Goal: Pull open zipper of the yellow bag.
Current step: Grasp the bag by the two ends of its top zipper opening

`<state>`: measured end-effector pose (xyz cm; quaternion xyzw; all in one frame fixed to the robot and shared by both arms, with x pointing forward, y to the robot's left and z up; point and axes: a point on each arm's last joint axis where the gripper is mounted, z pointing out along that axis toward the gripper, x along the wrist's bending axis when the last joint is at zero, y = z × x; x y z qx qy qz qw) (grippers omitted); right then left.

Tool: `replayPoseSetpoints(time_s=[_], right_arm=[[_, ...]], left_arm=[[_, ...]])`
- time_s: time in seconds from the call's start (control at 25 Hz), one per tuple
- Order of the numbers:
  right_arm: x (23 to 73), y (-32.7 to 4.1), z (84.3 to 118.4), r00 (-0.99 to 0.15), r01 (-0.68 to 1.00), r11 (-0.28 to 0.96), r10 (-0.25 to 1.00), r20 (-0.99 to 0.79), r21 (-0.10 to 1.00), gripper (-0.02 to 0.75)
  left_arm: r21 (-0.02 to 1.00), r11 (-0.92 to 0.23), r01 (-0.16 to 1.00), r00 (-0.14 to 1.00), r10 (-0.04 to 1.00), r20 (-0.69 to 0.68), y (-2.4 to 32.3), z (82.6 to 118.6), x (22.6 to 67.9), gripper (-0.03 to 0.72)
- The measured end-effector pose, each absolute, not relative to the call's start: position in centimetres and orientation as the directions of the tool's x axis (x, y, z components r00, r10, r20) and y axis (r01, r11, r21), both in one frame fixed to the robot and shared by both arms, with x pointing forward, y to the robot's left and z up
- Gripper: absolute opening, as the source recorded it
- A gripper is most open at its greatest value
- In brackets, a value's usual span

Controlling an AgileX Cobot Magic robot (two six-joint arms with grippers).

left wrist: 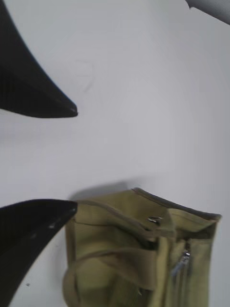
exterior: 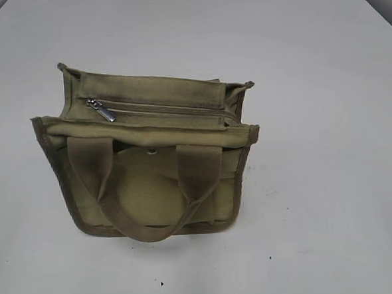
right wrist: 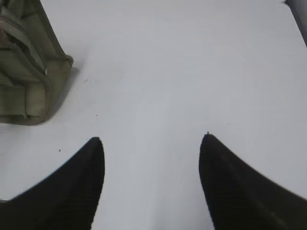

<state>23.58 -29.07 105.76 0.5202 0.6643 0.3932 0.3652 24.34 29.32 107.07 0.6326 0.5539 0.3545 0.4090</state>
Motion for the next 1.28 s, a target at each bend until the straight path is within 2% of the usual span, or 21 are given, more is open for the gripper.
replayPoseSetpoints(time_s=[0.12, 0.2, 0.32, 0.48, 0.64, 0.8, 1.04, 1.28], right_arm=[[25.0, -29.0, 107.2, -0.191, 0.366, 0.157, 0.977, -0.091, 0.918, 0.487], [26.4, -28.9, 107.7, -0.195, 0.363, 0.172, 0.975, -0.106, 0.916, 0.487], [28.5, -28.6, 108.1, -0.252, 0.355, 0.230, 0.957, -0.144, 0.906, 0.487], [31.5, -27.6, 108.8, -0.375, 0.364, 0.354, 0.902, -0.212, 0.861, 0.487], [35.8, -25.8, 109.5, -0.489, 0.422, 0.450, 0.844, -0.220, 0.787, 0.487], [40.7, -22.8, 109.9, -0.598, 0.430, 0.548, 0.768, -0.228, 0.717, 0.487], [45.9, -17.8, 110.7, -0.707, 0.321, 0.647, 0.650, -0.280, 0.692, 0.487], [49.5, -13.0, 109.2, -0.773, 0.262, 0.699, 0.565, -0.290, 0.665, 0.487]], left_arm=[[0.922, 0.020, 0.387, 0.166, 0.982, -0.091, 28.7, 108.4, 26.4, 0.418], [0.906, 0.091, 0.414, 0.181, 0.967, -0.180, 28.1, 108.8, 28.4, 0.418], [0.846, 0.179, 0.502, 0.193, 0.931, -0.311, 27.2, 109.1, 31.9, 0.418], [0.761, 0.216, 0.611, 0.235, 0.869, -0.436, 25.8, 110.0, 36.6, 0.418], [0.641, 0.210, 0.738, 0.218, 0.824, -0.522, 24.8, 109.7, 42.4, 0.418], [0.537, 0.141, 0.832, 0.226, 0.798, -0.559, 23.3, 109.0, 46.8, 0.418], [0.446, 0.077, 0.892, 0.226, 0.777, -0.587, 21.0, 107.2, 51.7, 0.418], [0.383, 0.065, 0.921, 0.204, 0.759, -0.619, 19.9, 105.7, 54.4, 0.418]])
